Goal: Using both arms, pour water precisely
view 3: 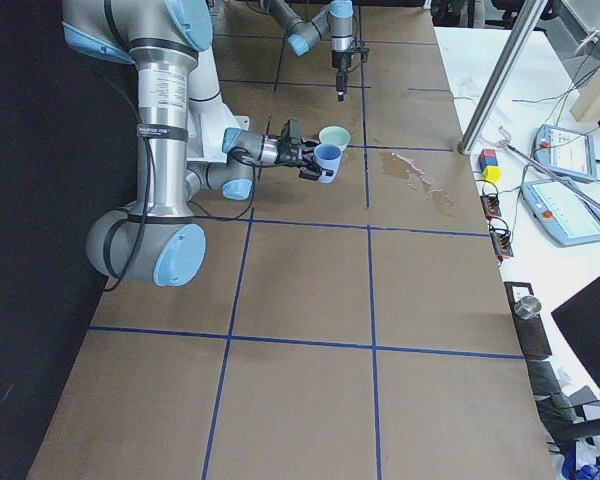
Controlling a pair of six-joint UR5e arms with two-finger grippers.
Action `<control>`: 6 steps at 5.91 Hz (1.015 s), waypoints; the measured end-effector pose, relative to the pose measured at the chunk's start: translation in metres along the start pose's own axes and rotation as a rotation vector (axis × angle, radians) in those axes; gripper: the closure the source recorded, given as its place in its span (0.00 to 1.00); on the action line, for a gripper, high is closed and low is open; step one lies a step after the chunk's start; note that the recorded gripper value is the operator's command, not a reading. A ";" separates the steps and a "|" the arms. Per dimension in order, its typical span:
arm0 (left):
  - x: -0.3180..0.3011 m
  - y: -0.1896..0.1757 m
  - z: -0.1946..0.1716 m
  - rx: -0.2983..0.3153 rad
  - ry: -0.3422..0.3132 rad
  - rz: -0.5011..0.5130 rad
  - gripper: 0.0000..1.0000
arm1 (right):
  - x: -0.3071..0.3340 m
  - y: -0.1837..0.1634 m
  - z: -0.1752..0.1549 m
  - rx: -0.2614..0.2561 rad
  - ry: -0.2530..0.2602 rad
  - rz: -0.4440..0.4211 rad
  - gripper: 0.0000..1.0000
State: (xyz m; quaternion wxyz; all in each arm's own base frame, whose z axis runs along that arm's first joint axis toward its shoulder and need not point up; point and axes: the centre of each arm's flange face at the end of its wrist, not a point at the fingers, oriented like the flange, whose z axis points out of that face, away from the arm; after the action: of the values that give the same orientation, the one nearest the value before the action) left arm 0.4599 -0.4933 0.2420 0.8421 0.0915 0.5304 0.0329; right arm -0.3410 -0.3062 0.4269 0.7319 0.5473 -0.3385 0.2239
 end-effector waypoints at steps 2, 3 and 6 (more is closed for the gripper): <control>-0.002 0.001 0.000 -0.001 -0.002 -0.002 0.00 | 0.090 0.044 0.020 0.010 -0.011 0.050 1.00; -0.002 0.001 0.000 -0.001 -0.002 -0.002 0.00 | 0.126 0.059 0.029 0.013 -0.001 0.043 1.00; -0.002 0.002 -0.002 0.000 0.001 -0.001 0.00 | 0.184 0.063 0.053 -0.024 0.051 0.003 0.98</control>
State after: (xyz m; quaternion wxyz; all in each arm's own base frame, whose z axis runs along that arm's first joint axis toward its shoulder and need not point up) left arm 0.4574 -0.4912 0.2434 0.8419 0.0914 0.5308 0.0323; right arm -0.2749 -0.3458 0.6130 0.7465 0.5322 -0.3231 0.2347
